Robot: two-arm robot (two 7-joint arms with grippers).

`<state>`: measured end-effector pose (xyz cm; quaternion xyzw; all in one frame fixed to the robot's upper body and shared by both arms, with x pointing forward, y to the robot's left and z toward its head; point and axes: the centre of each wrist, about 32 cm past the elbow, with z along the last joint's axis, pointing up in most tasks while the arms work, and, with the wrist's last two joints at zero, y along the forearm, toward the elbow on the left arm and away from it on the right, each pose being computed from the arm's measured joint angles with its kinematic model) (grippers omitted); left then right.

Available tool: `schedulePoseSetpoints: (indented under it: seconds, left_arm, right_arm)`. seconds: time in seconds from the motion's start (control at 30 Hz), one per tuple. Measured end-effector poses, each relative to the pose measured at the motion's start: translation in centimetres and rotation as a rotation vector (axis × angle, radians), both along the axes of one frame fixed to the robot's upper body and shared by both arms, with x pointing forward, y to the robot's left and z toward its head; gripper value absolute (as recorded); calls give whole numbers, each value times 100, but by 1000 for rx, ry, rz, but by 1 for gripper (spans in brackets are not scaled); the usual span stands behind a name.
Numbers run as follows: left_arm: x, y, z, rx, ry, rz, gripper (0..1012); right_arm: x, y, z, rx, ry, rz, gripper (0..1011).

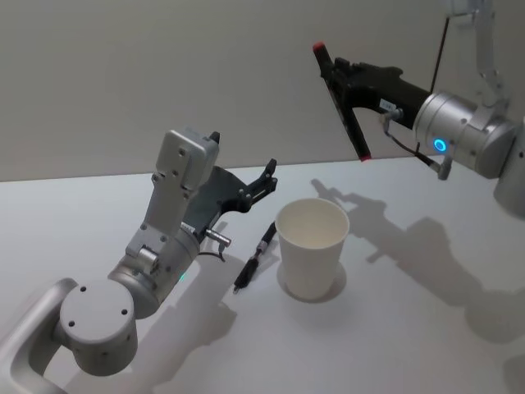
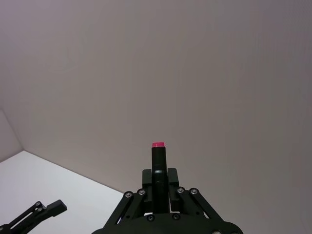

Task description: Place the pen into the pen holder.

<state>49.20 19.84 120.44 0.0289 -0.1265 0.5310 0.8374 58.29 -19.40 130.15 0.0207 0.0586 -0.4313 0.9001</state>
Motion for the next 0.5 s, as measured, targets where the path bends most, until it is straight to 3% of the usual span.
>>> schedulePoseSetpoints:
  seconds: [0.17,0.5]
  left_arm:
    - [0,0,0,0,0,0,1001]
    - [0,0,0,0,0,0,1001]
  right_arm:
    - [-29,17,-15,-16,-25,17,175]
    - [-159,57,-93,-108,-77,69,175]
